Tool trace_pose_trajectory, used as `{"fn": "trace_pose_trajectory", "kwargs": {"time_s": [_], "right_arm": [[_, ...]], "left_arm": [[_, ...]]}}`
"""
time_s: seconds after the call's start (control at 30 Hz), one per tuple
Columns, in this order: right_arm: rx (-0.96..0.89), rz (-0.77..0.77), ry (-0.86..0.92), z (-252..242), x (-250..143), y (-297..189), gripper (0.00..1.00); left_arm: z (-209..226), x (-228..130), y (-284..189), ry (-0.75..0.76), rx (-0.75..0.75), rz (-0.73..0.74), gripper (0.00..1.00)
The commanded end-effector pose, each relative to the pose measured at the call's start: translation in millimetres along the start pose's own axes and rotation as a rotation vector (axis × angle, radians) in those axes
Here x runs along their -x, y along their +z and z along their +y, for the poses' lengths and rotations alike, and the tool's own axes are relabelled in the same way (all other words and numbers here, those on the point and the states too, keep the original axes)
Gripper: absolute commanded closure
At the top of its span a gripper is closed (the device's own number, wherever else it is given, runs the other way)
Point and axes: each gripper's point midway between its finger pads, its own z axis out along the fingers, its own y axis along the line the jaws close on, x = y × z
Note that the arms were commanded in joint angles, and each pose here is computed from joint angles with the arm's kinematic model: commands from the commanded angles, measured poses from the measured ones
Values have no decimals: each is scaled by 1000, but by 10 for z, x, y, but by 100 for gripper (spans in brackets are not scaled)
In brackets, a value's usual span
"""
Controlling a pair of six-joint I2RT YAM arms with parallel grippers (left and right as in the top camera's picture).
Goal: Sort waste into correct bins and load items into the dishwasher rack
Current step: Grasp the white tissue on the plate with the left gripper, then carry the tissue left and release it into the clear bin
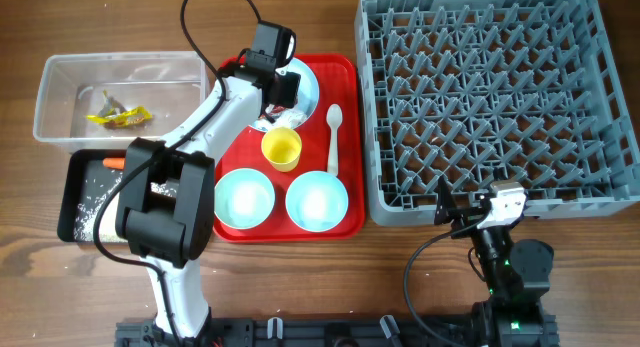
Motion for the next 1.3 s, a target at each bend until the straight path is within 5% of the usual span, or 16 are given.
{"fn": "trace_pose_trajectory", "kwargs": {"time_s": [0.0,0.2,0.4,0.53,0.63,0.93,1.27], "right_arm": [[-10,-5,-5,-20,11,-2,0],[-10,-5,-5,-20,11,-2,0],[-10,-5,-6,-20,11,-2,0],[-9,-5,-5,-19,11,-2,0],[-10,-5,-6,-20,11,-2,0],[-10,-5,-5,-20,11,-2,0],[-10,-5,-5,-20,11,-2,0]], "left_arm": [[26,-16,60,-2,2,6,39],[27,-13,60,-33,1,5,46],[23,-3,65,-33,1,0,69],[23,-5,65,-33,1,1,75],[22,25,55,-33,1,-10,96],[105,497,-503,-66,-3,-177,96],[1140,538,-1395,-458,122,-273,96]]}}
